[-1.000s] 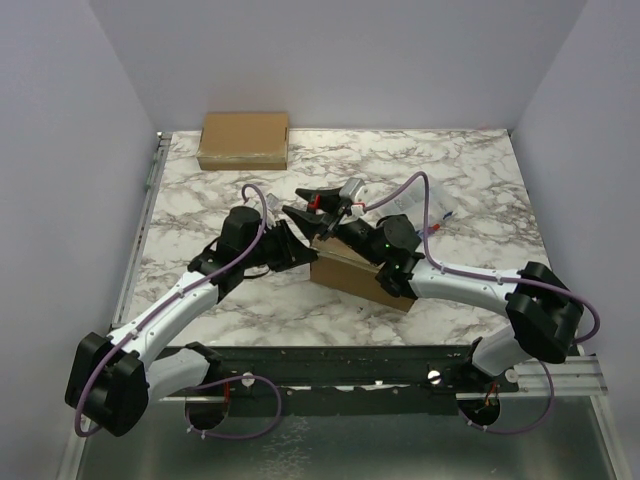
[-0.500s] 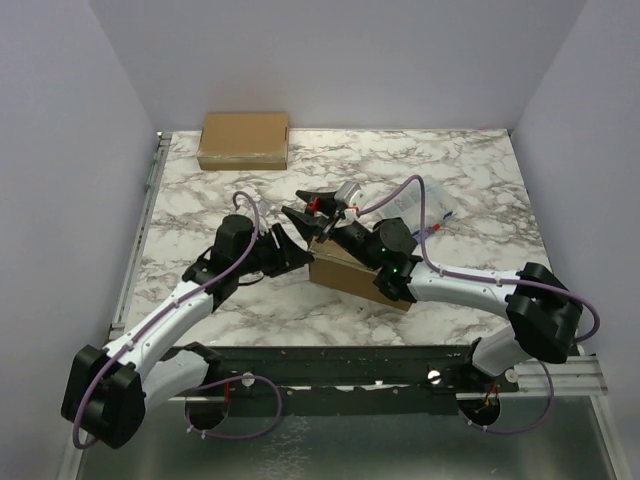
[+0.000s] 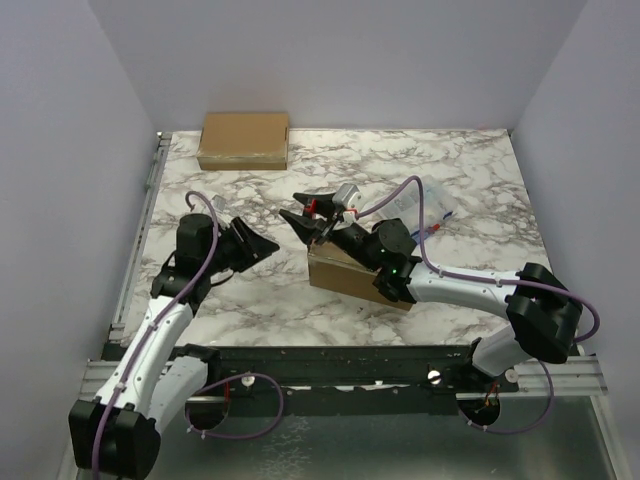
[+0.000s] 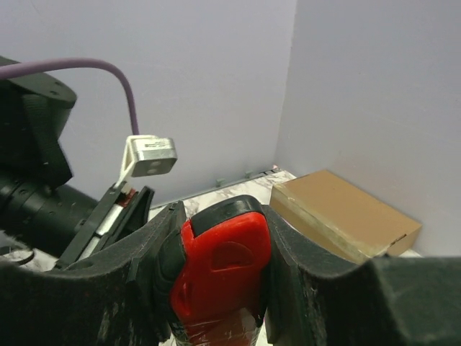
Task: Unpack the express box
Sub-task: Cut the express box at the center of the board.
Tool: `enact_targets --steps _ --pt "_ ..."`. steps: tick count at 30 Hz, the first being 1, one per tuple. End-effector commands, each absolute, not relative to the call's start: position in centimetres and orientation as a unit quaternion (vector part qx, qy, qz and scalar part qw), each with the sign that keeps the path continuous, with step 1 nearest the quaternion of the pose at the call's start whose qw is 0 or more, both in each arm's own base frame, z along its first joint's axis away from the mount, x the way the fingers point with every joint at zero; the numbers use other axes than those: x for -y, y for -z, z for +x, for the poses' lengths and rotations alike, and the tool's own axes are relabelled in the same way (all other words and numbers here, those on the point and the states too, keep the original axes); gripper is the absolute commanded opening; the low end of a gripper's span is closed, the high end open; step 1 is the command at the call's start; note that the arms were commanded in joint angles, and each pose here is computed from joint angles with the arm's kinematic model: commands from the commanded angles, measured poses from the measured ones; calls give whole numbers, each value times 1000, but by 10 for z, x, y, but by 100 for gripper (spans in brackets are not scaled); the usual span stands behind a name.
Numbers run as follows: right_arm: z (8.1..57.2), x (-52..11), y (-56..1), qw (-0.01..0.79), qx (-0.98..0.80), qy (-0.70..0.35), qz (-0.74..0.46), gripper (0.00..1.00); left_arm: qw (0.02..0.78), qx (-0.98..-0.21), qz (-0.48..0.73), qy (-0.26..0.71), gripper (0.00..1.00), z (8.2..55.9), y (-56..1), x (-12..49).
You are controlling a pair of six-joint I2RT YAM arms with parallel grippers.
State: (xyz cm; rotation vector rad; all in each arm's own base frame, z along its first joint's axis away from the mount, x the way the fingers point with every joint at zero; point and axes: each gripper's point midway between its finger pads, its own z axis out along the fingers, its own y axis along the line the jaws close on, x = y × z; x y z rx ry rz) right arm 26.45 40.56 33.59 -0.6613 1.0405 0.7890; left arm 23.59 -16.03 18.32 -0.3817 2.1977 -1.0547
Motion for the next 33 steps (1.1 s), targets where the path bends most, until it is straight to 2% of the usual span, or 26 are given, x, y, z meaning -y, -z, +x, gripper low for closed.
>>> enact_targets --steps 1,5,9,12,17,26,33 --pt "258 -406 -352 753 -453 -366 -308 0 343 -791 -111 494 47 262 -230 179" --pt "257 -408 -355 752 -449 -369 -312 0 376 -751 -71 537 59 283 -263 193" --pt "256 -410 -358 751 -446 -373 -314 1 341 -760 -18 553 72 283 -250 216" --pt "256 -409 -359 751 -446 -374 -313 1 322 -768 18 553 76 276 -238 233" --pt "255 -409 -360 752 -444 -374 -313 1 287 -791 54 538 76 266 -208 251" --pt "256 -407 -381 767 -426 -364 -313 1 250 -854 43 454 70 265 -139 236" --pt "254 -397 -431 795 -396 -341 -307 0 251 -875 40 413 70 265 -118 224"
